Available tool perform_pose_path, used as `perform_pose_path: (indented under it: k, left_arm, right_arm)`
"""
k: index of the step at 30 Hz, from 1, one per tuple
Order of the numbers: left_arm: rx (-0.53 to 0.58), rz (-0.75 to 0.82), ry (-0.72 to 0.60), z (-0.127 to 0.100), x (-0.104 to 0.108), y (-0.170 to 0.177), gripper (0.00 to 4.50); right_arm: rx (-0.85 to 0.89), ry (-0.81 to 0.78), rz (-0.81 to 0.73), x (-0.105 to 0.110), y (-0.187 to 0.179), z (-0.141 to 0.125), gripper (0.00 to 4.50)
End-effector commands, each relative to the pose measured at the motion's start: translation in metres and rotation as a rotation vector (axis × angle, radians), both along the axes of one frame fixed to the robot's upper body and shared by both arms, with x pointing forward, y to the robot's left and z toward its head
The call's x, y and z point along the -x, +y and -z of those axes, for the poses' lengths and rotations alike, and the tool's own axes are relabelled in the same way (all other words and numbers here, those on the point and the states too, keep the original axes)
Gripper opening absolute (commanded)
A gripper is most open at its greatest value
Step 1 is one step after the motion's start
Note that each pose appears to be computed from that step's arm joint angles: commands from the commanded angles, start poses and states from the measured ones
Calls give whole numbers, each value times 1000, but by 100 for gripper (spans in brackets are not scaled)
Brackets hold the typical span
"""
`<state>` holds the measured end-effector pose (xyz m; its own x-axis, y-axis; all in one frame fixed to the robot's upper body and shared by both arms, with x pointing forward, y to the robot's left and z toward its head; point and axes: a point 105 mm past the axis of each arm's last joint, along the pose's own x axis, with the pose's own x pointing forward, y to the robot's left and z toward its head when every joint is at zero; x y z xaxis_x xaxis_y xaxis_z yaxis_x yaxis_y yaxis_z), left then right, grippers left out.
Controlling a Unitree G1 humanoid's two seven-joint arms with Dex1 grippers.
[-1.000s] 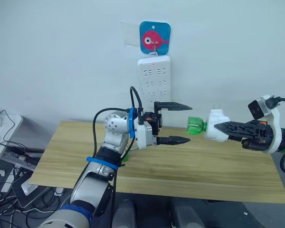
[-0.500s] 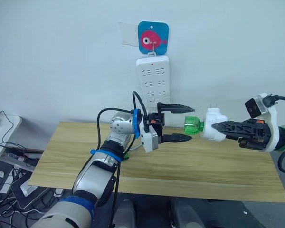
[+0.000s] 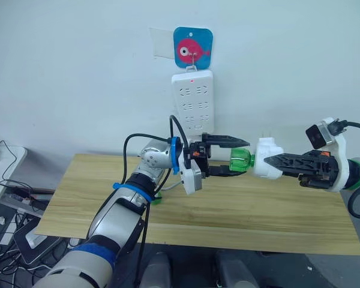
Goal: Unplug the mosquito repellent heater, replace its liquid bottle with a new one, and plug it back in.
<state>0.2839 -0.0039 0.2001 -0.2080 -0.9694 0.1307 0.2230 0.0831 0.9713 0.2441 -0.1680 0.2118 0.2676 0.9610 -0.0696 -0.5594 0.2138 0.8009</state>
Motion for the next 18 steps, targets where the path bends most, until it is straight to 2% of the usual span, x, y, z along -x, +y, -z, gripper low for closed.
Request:
perform_pose_path:
  k: [1, 4, 6, 7, 9, 10, 12, 13, 15, 18]
  left_arm:
    - [45, 16, -27, -10, 3, 0, 224]
    - [55, 23, 12, -13, 3, 0, 224]
    - [23, 40, 168, -10, -1, -2, 224]
    - [-21, 58, 290, -5, -3, -4, 224]
    - [-100, 103, 708, -4, -10, -5, 224]
    - [-132, 125, 829, -4, -8, -6, 224]
    - [-264, 160, 1303, 0, -10, -5, 224]
    - [-364, 175, 1520, 7, -6, -3, 224]
    - [-512, 213, 1827, 12, 6, 4, 224]
    - [-539, 280, 2159, 8, 3, 10, 224]
  right_arm:
    - [-25, -44, -16, 4, 0, -12, 304]
    - [-21, -43, -18, 5, 0, -12, 304]
    - [-18, -43, -16, 5, 0, -12, 304]
    - [-15, -43, -15, 6, 0, -11, 304]
    - [8, -46, 5, 5, -2, -10, 304]
    - [15, -47, 13, 5, -3, -10, 304]
    - [38, -54, 10, 7, -1, -9, 304]
    - [49, -56, 4, 9, 1, -7, 304]
    - [75, -58, -9, 13, 4, -4, 304]
    - [77, -61, -20, 16, 7, -2, 304]
